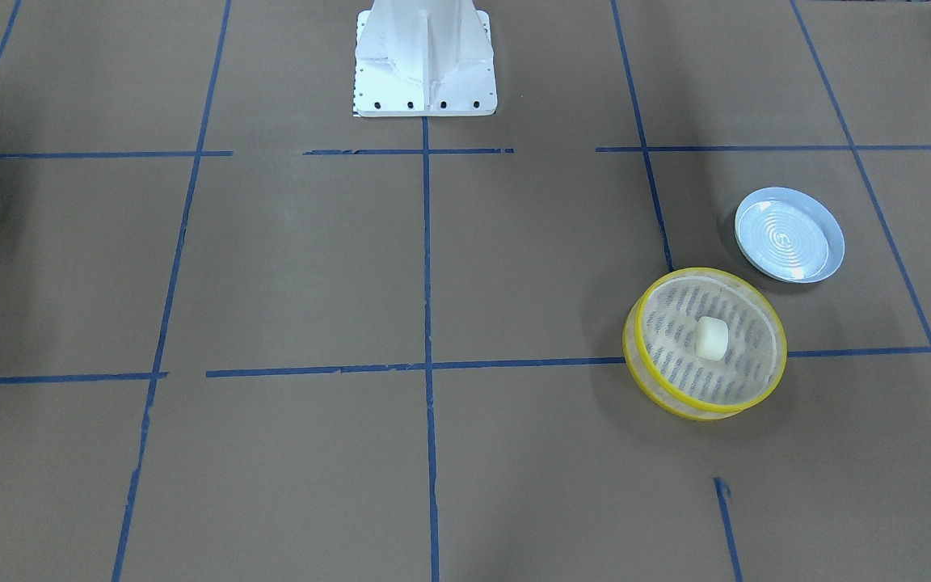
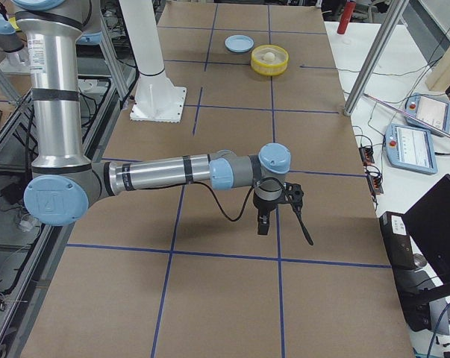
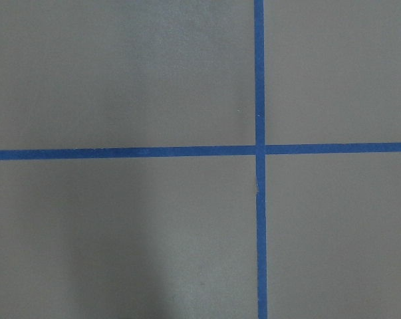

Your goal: Place bun in steamer

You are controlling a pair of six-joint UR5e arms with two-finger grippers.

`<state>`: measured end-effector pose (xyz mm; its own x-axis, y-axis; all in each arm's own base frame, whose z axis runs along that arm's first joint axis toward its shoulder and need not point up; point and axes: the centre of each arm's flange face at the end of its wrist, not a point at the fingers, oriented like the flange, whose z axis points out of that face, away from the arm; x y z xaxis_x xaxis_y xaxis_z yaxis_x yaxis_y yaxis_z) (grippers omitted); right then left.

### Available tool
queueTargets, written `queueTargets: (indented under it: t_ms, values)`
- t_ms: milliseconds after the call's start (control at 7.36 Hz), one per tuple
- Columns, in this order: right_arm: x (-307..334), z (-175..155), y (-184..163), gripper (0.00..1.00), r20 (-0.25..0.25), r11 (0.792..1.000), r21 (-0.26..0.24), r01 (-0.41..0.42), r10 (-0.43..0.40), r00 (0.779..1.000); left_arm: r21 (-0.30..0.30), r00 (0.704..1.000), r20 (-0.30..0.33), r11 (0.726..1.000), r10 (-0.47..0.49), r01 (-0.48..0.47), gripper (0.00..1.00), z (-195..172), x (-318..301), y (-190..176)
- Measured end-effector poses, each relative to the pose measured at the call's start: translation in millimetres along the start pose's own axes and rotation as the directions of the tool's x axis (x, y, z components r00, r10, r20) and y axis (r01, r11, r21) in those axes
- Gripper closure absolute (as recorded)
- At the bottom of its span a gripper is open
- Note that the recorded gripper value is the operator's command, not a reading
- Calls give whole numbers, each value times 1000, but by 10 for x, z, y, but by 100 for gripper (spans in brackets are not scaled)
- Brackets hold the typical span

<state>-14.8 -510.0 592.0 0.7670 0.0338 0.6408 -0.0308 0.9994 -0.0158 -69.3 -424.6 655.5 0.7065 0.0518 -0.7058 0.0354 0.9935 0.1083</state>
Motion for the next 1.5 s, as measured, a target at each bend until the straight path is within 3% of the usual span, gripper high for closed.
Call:
queueTargets:
  t_ms: [408,816,1495]
  values:
    - [0,0,0,0,0,1000,0,0,0,1000,3,1000,3,1000,-2,2,0,-38,13,-7]
    - [-2,-2,-2,0,0,1000,0,0,0,1000,-53,998,10,996,-68,68,0,-203,117,-7]
    - [0,0,0,0,0,1000,0,0,0,1000,-65,997,12,994,-82,83,0,-250,143,10]
